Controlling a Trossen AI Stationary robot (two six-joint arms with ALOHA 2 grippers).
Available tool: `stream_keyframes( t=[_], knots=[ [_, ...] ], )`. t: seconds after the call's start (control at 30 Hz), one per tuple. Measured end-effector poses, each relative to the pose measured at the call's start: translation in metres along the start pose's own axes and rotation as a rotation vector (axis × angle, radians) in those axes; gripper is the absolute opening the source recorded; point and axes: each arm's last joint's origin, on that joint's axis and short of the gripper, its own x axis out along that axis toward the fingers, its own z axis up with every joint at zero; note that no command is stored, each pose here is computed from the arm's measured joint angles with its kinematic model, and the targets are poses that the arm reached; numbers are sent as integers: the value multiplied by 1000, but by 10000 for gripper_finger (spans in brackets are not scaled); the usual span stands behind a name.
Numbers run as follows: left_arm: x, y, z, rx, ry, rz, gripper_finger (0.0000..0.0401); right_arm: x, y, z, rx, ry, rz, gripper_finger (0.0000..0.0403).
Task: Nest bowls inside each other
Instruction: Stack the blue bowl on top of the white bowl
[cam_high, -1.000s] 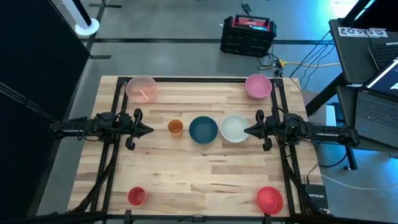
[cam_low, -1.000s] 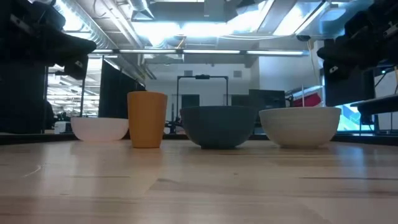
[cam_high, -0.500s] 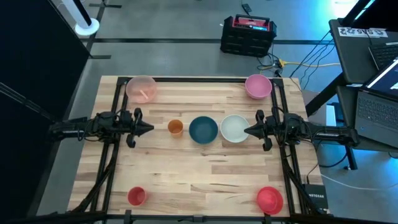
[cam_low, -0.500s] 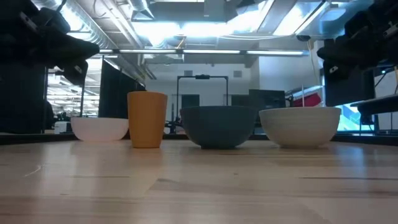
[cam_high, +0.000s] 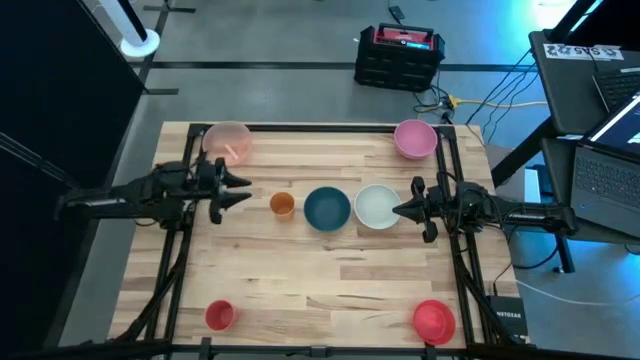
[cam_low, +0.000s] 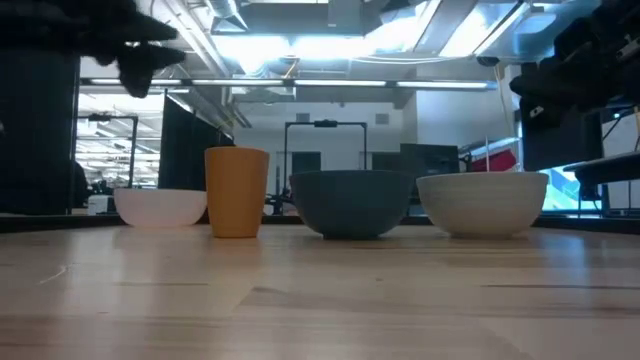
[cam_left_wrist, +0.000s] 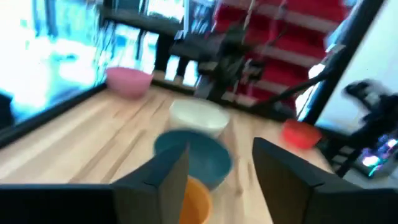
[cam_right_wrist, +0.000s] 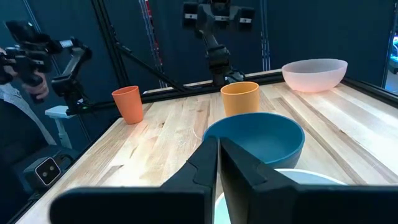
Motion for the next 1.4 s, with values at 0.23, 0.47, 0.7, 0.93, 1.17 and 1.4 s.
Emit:
stream_keyframes(
  t=[0.23,0.47,0.7,0.93,1.17,1.4],
  knots=[
    [41,-5,55,36,97,58,172,0,0,0,0,0,0,1],
    [103,-1,96,66,195,109,200,0,0,0,0,0,0,1],
    [145,0,111,36,322,135,200,0,0,0,0,0,0,1],
    [182,10,101,42,498,174,200,0,0,0,5,0,-2,1],
    [216,25,79,84,659,193,200,0,0,0,15,-1,-7,1],
    [248,42,51,121,822,201,200,0,0,0,25,-1,-12,1]
  ],
)
